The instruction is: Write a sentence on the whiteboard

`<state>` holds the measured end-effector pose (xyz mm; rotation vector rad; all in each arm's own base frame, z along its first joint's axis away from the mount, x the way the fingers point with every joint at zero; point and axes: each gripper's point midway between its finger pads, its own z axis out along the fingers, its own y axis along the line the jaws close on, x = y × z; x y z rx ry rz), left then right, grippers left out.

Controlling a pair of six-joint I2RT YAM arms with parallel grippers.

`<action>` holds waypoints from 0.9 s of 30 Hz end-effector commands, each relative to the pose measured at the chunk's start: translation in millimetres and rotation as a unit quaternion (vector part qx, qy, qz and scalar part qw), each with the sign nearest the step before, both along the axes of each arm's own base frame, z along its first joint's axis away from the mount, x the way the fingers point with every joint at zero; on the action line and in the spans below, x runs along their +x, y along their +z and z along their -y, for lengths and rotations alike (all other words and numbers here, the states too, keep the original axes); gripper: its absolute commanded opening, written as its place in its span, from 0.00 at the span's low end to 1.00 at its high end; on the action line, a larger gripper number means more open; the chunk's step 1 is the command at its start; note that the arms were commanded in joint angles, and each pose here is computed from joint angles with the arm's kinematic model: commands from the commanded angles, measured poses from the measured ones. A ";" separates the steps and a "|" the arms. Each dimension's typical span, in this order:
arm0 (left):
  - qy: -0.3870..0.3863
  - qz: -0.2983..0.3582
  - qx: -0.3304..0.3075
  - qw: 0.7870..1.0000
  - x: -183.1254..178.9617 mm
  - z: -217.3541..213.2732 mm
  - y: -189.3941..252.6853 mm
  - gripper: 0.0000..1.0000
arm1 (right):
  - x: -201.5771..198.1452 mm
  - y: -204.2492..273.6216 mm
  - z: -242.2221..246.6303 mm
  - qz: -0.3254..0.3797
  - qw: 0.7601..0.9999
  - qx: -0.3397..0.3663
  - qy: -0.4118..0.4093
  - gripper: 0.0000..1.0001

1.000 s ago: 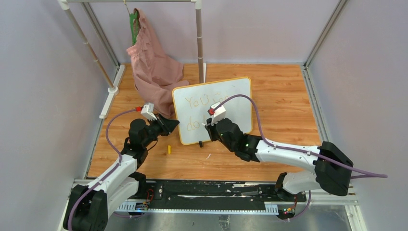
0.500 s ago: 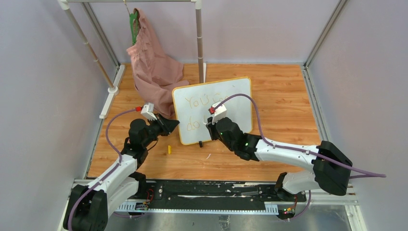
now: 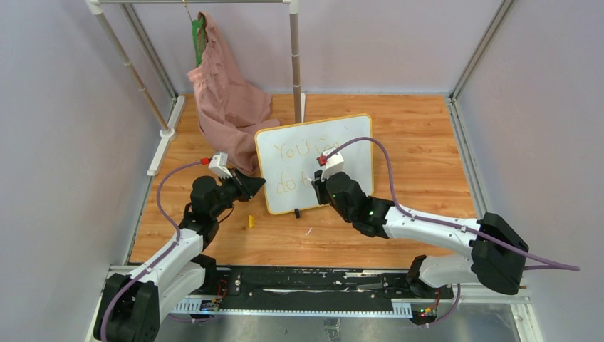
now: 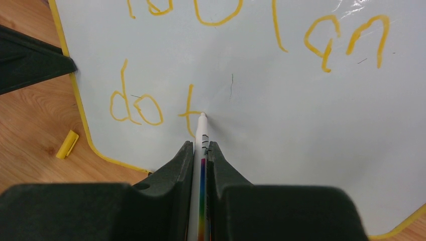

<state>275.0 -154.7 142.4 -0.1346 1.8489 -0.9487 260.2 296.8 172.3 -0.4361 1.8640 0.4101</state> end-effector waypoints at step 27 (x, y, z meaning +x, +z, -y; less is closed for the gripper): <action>-0.006 0.023 -0.011 1.000 0.3 3.2 11.8 0.00 | 23.5 37.2 8.9 0.039 0.998 0.037 -0.018 0.00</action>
